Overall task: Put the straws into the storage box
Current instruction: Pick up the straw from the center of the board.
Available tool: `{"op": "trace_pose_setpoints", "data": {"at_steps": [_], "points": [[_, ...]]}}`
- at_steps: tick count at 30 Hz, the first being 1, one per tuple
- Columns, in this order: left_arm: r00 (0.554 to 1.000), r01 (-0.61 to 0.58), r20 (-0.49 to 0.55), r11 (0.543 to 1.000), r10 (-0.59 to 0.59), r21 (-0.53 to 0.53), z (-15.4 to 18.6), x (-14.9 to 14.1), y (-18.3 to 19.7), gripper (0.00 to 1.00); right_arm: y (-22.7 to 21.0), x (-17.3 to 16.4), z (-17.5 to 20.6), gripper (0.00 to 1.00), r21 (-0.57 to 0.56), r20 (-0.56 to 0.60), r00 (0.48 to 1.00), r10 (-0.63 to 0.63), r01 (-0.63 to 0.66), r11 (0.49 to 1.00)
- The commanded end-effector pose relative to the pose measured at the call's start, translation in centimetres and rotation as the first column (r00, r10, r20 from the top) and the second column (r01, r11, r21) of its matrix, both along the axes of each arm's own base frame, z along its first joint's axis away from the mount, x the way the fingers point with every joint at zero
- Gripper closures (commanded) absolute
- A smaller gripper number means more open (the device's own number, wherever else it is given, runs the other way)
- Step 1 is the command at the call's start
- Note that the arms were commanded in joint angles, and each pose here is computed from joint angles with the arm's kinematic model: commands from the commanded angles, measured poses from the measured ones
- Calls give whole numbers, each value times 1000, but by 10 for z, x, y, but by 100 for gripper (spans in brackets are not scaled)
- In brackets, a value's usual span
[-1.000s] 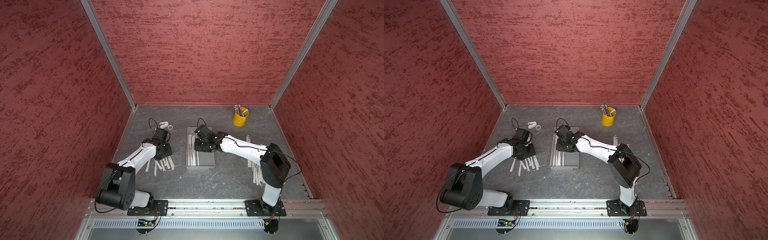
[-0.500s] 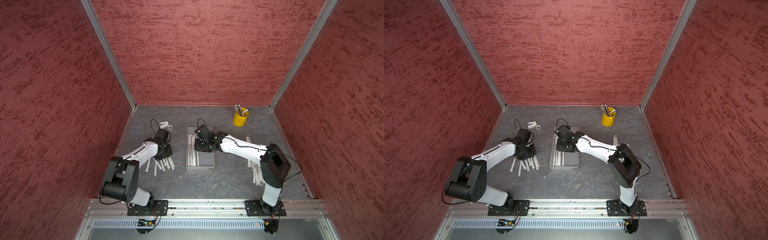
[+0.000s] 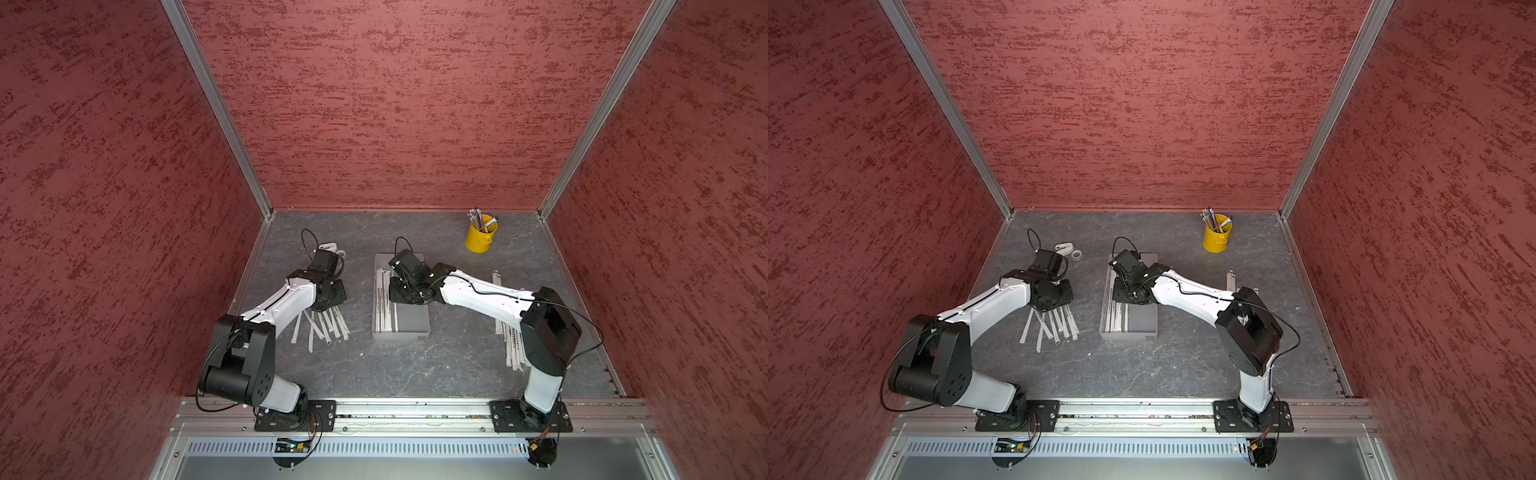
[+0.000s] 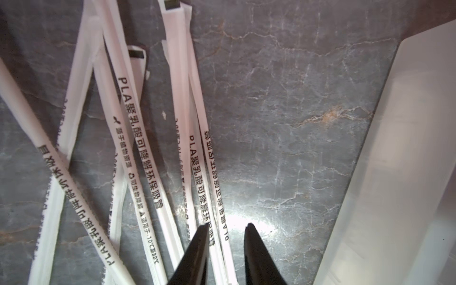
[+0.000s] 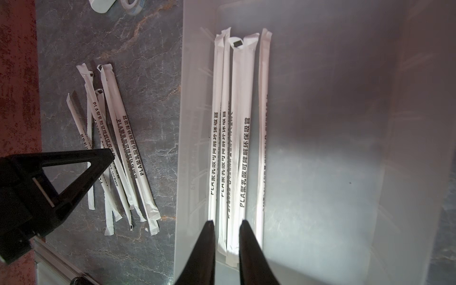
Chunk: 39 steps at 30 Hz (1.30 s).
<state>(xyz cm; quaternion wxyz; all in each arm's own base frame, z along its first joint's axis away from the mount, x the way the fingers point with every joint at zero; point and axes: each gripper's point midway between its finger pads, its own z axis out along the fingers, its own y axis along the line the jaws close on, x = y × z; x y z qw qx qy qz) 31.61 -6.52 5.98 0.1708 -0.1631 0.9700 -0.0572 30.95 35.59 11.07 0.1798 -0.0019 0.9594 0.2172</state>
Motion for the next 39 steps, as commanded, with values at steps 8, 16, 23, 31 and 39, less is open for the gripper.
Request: {"op": "trace_pose_setpoints", "data": {"at_steps": [8,16,23,31,39], "points": [[999,5,-37,1000,-4,11,-21,9,-3,73,-8,-1,-1,80,-30,23,1000,-10,11,999],[998,14,-62,1000,-14,10,-38,9,-6,76,-8,-1,-3,80,-32,21,1000,-11,12,999],[995,40,-91,999,-39,14,-52,7,-15,83,-9,-1,-4,81,-36,20,1000,-13,14,999],[994,100,-39,995,-99,17,-25,11,-28,94,-14,1,6,82,-25,38,999,-28,29,999],[929,279,258,960,-267,-13,81,23,-75,95,-53,10,33,82,11,77,991,-107,106,994]]}}
